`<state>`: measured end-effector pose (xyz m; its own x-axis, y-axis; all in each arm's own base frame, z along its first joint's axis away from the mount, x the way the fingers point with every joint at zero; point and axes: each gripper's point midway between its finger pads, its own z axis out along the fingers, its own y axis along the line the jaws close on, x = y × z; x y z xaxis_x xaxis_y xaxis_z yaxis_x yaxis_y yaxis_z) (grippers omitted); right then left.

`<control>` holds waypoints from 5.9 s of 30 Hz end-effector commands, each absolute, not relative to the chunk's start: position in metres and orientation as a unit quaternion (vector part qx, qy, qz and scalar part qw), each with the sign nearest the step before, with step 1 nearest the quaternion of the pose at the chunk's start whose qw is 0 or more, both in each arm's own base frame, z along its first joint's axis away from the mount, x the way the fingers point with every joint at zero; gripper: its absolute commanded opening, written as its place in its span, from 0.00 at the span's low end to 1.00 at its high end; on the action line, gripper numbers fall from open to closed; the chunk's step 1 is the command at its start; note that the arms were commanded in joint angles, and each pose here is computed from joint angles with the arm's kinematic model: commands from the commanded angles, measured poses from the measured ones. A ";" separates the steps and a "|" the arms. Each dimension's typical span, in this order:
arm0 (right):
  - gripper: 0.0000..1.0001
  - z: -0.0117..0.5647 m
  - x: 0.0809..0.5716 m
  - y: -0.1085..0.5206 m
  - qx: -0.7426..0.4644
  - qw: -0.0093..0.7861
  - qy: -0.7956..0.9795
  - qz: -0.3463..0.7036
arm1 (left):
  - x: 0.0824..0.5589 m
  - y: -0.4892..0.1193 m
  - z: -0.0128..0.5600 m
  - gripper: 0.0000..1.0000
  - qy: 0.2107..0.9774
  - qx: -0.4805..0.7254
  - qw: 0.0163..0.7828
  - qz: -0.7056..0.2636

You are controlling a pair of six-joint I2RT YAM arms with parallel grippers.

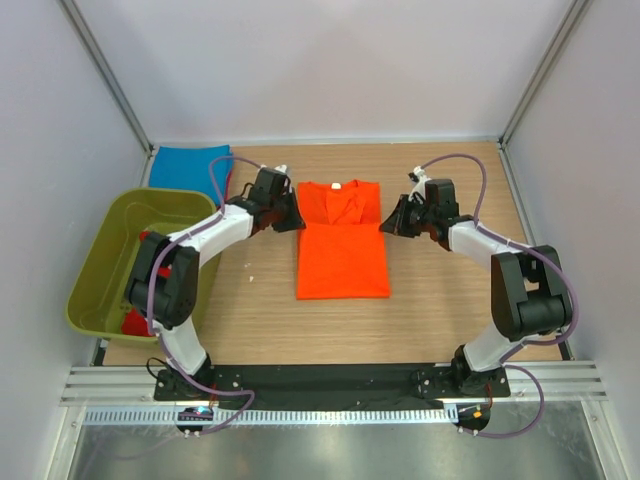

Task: Fold and stack the t-shirts
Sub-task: Fold the tshirt

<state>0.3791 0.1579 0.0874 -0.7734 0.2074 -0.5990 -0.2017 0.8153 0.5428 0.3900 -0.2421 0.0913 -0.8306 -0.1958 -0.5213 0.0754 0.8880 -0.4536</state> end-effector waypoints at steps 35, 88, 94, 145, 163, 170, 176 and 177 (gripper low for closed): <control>0.41 0.074 0.384 0.139 0.081 0.324 0.909 0.248 | 0.369 -0.210 0.110 0.44 0.940 -0.030 0.326 -0.095; 0.01 0.113 0.191 0.134 0.158 0.219 0.920 0.283 | 0.214 -0.224 0.115 0.00 0.945 -0.073 0.159 -0.275; 0.01 0.145 0.205 0.135 0.174 0.252 0.907 0.290 | 0.233 -0.226 0.143 0.00 0.942 -0.071 0.189 -0.268; 0.49 0.126 0.516 0.131 0.158 0.294 0.894 0.299 | 0.580 -0.244 0.146 0.31 0.849 -0.138 0.270 -0.433; 0.57 0.091 0.405 0.156 0.070 0.233 0.910 0.336 | 0.462 -0.236 0.065 0.40 0.925 -0.059 0.182 -0.328; 0.55 0.076 0.386 0.161 0.064 0.216 0.913 0.341 | 0.438 -0.248 0.044 0.29 0.932 -0.040 0.146 -0.330; 0.36 0.074 0.366 0.158 0.061 0.214 0.915 0.336 | 0.413 -0.247 0.051 0.08 0.936 -0.043 0.138 -0.321; 0.33 0.072 0.357 0.157 0.065 0.207 0.917 0.334 | 0.406 -0.246 0.050 0.06 0.939 -0.044 0.131 -0.314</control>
<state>0.3590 0.1536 0.0510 -0.9245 0.2731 -0.2658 0.0483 0.7757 0.6293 0.4180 -0.2442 0.0272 -0.9641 -0.1878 -0.1877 -0.0361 0.7931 -0.6080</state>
